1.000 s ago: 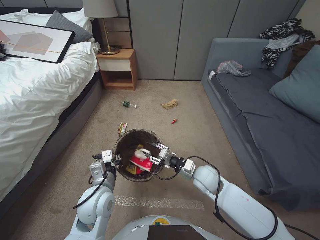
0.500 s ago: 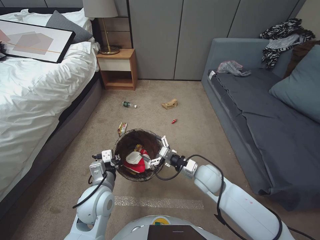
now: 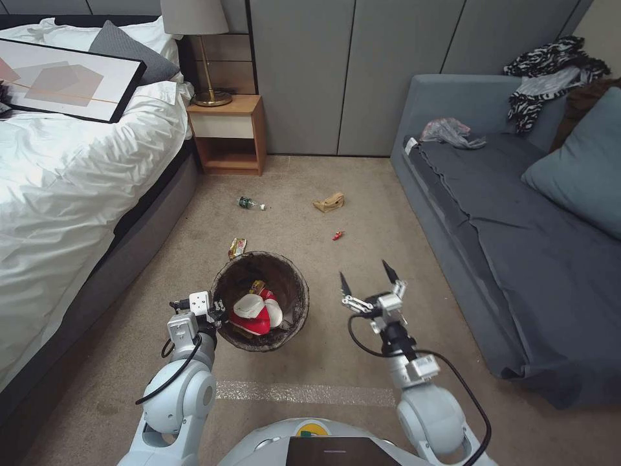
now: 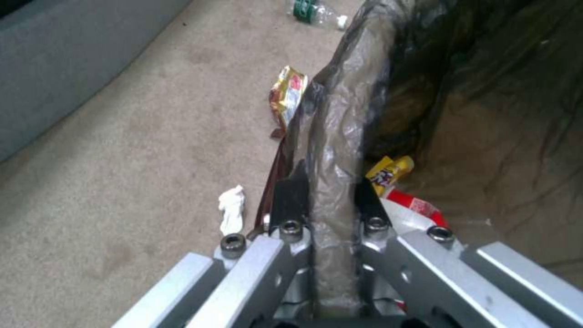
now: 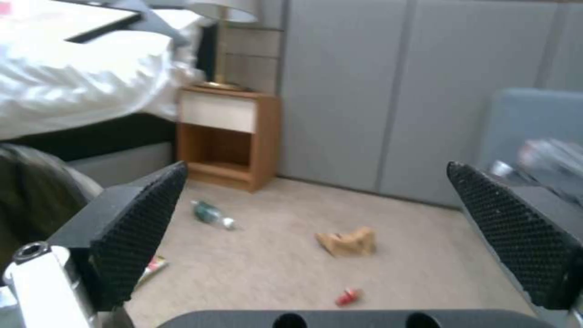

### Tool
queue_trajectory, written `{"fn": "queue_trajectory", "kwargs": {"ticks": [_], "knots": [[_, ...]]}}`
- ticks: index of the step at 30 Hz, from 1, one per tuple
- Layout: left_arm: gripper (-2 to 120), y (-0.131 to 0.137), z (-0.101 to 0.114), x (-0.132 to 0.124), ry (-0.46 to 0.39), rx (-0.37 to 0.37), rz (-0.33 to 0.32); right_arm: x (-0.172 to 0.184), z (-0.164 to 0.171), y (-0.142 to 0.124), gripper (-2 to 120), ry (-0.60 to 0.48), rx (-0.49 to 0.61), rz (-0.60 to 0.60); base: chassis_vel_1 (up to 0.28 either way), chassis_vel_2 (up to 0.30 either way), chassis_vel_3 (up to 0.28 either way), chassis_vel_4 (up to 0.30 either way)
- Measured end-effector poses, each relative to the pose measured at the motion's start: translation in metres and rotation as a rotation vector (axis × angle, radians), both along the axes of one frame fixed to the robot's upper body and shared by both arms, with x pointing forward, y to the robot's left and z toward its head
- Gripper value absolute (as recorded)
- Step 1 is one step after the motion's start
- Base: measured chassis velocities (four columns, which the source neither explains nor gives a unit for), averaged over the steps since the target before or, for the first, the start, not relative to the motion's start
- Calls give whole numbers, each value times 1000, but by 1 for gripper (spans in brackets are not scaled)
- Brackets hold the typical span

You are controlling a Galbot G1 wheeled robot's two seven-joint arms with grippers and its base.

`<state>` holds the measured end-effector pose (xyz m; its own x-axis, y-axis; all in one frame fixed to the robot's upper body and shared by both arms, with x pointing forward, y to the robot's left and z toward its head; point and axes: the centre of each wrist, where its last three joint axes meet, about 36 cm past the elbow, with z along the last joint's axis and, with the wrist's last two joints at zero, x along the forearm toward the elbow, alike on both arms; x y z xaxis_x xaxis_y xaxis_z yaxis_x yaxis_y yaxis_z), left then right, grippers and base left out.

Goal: Pick up the trash bin, then pick up the garbage from the floor and place it into the trash bin.

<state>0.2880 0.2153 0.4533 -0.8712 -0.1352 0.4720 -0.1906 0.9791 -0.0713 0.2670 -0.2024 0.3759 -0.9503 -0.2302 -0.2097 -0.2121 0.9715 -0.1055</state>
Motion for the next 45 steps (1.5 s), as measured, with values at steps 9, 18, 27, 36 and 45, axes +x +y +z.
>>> {"fn": "queue_trajectory", "kwargs": {"ticks": [9, 18, 27, 36, 45], "knots": [[0, 0, -1, 0, -1, 3, 2, -16, -36, 0, 100, 20, 25, -83, 0, 0, 0, 0], [0, 1, -2, 1, -2, 6, 2, -20, -56, 1, 100, 34, 31, -106, 0, 0, 0, 0], [0, 0, -1, 1, -4, 5, 2, -6, -63, 2, 93, 13, 46, -140, -17, 14, 14, -7], [0, -1, -2, 2, -2, 4, -1, 0, -62, -4, 93, 4, 51, -142, -149, 137, 145, -142], [0, -2, -2, 2, -2, 3, -2, -1, -64, -2, 95, 11, 48, -122, -262, 253, 253, -245]]}}
